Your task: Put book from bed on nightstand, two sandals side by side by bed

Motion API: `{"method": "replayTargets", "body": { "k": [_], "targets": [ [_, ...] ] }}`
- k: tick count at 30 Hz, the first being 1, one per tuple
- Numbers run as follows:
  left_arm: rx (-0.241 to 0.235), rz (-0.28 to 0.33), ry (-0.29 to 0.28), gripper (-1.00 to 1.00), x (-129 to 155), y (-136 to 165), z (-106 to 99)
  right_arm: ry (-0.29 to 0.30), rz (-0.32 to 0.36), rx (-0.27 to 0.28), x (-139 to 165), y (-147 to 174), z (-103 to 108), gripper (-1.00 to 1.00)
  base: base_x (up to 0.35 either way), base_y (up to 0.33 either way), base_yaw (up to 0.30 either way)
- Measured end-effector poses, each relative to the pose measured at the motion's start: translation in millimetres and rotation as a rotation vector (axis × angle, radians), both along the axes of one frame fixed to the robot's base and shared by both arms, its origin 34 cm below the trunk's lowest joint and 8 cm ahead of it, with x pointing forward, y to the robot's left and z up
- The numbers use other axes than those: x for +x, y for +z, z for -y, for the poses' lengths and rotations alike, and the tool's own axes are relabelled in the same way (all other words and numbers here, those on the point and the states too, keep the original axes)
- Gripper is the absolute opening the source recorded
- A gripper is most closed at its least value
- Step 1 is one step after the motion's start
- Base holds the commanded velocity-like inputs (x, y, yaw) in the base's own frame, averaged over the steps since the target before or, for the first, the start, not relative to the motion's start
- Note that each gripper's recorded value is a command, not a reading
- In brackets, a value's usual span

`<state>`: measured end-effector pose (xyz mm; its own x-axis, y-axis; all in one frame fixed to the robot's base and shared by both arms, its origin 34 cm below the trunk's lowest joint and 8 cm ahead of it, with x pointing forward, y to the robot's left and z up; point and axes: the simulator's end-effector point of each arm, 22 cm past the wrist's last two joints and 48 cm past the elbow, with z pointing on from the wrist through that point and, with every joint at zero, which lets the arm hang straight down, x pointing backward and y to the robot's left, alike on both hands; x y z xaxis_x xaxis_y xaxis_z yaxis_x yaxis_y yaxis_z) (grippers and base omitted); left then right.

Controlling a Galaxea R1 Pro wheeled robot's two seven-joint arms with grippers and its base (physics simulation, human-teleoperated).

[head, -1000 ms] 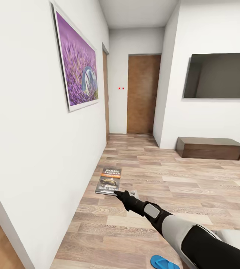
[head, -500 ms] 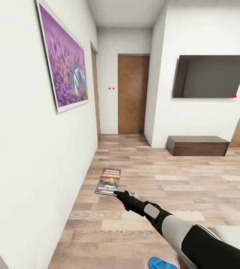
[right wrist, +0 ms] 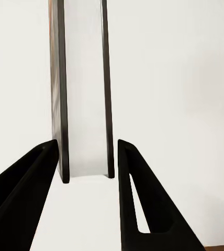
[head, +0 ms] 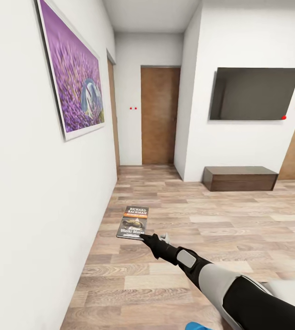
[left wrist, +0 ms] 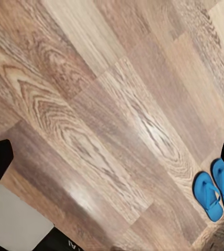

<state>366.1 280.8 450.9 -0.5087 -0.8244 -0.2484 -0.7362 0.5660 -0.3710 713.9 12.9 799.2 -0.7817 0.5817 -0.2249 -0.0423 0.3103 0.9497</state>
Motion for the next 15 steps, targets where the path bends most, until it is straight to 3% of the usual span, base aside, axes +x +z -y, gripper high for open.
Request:
{"method": "replayTargets", "body": {
  "k": [15],
  "targets": [
    [0.004, -0.001, -0.013, 1.00, -0.2, -0.1, 0.3, 0.004, 0.003, -0.003, -0.4, 0.1, -0.5, -1.00, 0.168, 0.094, -0.001]
  ]
}}
